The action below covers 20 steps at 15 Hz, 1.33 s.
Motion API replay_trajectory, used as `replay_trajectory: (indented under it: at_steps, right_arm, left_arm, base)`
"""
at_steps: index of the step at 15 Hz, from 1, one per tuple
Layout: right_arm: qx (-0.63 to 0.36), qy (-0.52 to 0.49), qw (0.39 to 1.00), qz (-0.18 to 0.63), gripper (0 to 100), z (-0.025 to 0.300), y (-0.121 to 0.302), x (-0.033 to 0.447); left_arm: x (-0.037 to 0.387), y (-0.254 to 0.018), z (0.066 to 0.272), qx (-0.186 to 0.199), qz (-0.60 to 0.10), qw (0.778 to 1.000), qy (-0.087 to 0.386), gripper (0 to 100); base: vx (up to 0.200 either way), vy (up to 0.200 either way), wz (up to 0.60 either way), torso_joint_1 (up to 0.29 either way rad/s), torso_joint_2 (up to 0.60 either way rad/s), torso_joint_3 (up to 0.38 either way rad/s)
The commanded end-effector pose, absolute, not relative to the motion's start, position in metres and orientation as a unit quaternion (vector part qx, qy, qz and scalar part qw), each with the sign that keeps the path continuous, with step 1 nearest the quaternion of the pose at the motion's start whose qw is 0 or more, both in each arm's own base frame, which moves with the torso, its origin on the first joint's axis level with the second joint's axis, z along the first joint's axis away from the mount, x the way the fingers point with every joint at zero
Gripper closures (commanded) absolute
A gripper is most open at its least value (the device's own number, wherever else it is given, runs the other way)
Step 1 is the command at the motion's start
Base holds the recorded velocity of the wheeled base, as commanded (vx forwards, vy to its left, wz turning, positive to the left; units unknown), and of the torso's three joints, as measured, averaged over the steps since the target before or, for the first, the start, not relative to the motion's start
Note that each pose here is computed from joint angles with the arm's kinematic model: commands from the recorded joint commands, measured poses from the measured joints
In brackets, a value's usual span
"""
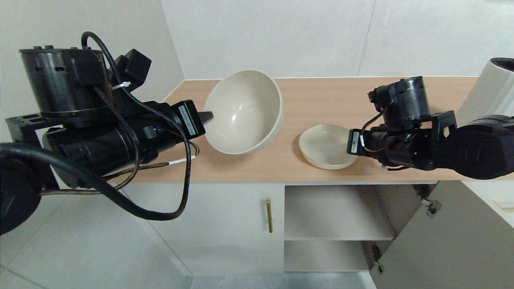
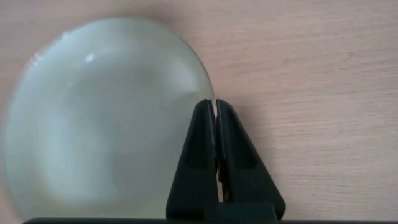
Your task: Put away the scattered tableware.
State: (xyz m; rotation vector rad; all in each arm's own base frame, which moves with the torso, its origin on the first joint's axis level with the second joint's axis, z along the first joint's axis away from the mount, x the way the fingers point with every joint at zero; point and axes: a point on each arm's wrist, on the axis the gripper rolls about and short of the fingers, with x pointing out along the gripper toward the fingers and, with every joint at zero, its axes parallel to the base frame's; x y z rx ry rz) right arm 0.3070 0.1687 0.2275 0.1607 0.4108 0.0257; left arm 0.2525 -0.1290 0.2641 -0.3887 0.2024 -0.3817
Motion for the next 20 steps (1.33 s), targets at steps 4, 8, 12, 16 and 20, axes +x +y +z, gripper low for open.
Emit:
replay_trajectory:
  at_steps: [4, 8, 12, 16, 20]
  right_arm:
    - [0.111, 0.198, 0.973, 0.05, 100, 0.261, 0.149, 0.272]
    - [0.125, 0.275, 0.942, 0.147, 100, 0.285, 0.115, 0.207]
    - [0.105, 0.319, 0.93, 0.15, 100, 0.266, 0.104, 0.179]
    - [0.095, 0.346, 0.922, 0.144, 100, 0.246, 0.099, 0.168]
    - [0.096, 0.346, 0.924, 0.13, 100, 0.241, 0.099, 0.178]
  left_arm:
    - [0.246, -0.123, 0.266, -0.194, -0.173, 0.961, 0.093, 100]
    - [0.204, -0.103, 0.262, -0.183, -0.179, 0.959, 0.125, 100]
    - [0.163, -0.085, 0.264, -0.182, -0.223, 0.945, 0.157, 100]
    - [0.157, -0.083, 0.248, -0.176, -0.229, 0.939, 0.188, 100]
    - [0.165, -0.087, 0.239, -0.172, -0.234, 0.933, 0.212, 100]
  base:
    - [0.0, 0.0, 0.0, 0.0, 0.0, 0.0]
    - [0.0, 0.0, 0.0, 0.0, 0.0, 0.0]
    - [0.0, 0.0, 0.0, 0.0, 0.0, 0.0]
    - [0.0, 0.0, 0.0, 0.0, 0.0, 0.0]
    - [-0.15, 0.0, 0.0, 0.004, 0.0, 0.001]
